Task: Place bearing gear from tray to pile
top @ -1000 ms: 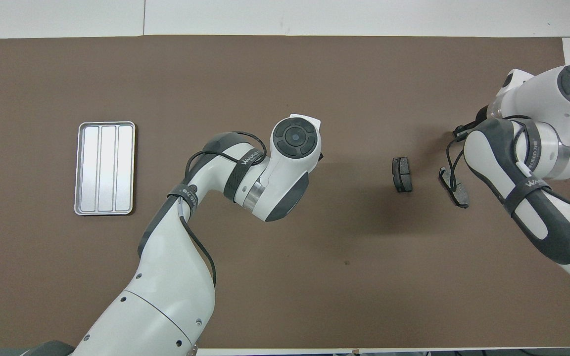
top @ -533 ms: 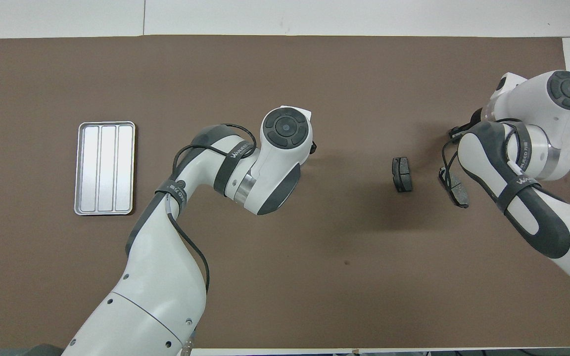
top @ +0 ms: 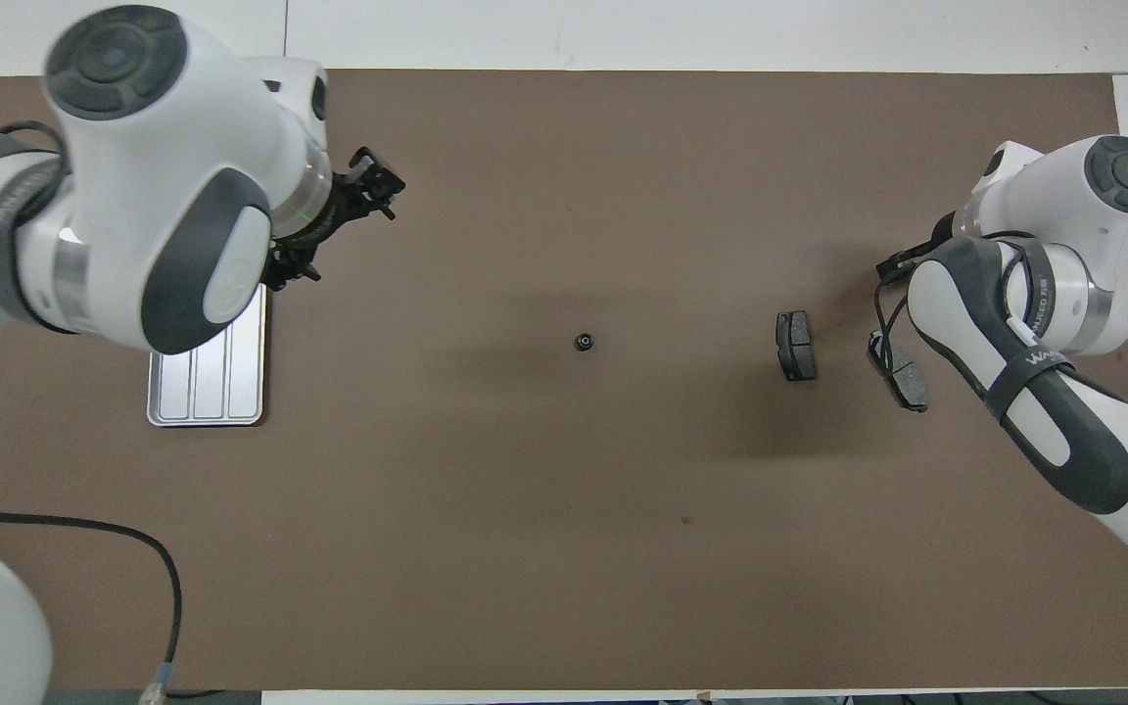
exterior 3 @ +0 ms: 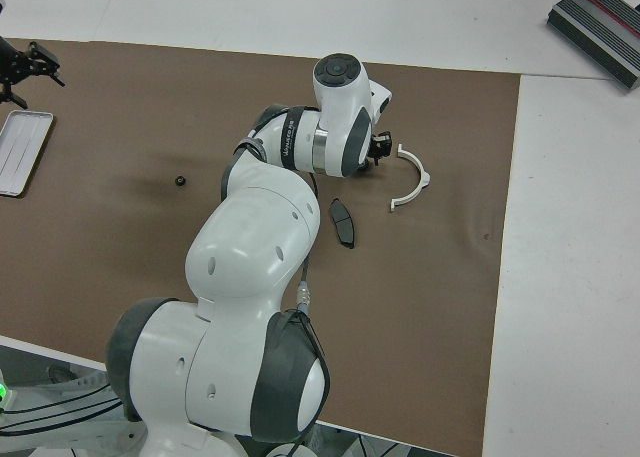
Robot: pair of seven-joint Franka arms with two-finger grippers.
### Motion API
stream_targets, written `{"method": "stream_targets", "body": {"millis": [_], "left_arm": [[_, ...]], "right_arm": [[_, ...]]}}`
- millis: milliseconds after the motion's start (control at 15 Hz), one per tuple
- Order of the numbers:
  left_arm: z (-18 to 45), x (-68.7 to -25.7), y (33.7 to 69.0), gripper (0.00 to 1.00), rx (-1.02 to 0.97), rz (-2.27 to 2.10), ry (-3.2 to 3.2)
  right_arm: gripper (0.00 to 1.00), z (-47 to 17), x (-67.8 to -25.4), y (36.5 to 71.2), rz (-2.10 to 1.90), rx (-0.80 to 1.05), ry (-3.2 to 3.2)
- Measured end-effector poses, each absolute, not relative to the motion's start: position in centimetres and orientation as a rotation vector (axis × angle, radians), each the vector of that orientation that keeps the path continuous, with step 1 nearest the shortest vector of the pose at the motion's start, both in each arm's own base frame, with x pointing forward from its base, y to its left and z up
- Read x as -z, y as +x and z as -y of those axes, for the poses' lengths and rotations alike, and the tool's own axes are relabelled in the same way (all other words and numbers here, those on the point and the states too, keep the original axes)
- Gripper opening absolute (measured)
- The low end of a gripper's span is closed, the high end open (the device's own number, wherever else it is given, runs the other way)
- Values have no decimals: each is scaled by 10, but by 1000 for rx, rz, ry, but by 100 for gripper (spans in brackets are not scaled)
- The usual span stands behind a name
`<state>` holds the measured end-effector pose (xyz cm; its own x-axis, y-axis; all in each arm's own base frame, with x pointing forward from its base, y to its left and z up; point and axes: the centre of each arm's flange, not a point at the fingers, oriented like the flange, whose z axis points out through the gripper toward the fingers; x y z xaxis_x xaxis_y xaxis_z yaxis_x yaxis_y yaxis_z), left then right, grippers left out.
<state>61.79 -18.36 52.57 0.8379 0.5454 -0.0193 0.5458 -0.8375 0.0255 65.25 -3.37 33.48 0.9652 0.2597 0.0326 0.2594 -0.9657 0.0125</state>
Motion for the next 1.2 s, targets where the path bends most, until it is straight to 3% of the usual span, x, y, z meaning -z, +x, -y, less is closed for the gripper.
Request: {"method": "stream_targets", "body": {"millis": [67, 333, 533, 867, 1200], "left_arm": [[165, -531, 618, 100, 37, -853, 2999], [109, -544, 610, 100, 135, -688, 3059], [67, -553, 595, 100, 168, -564, 3077], [39, -562, 566, 100, 175, -422, 3085], [19, -564, 566, 100, 167, -346, 3086]], "right_arm": [[99, 23, -357, 653, -390, -62, 3109], [100, -40, -441, 648, -259, -30, 3130], [100, -124, -478, 631, -146, -29, 3142], [100, -276, -491, 575, 26, -26, 3152], [100, -339, -460, 555, 13, -36, 3158]]}}
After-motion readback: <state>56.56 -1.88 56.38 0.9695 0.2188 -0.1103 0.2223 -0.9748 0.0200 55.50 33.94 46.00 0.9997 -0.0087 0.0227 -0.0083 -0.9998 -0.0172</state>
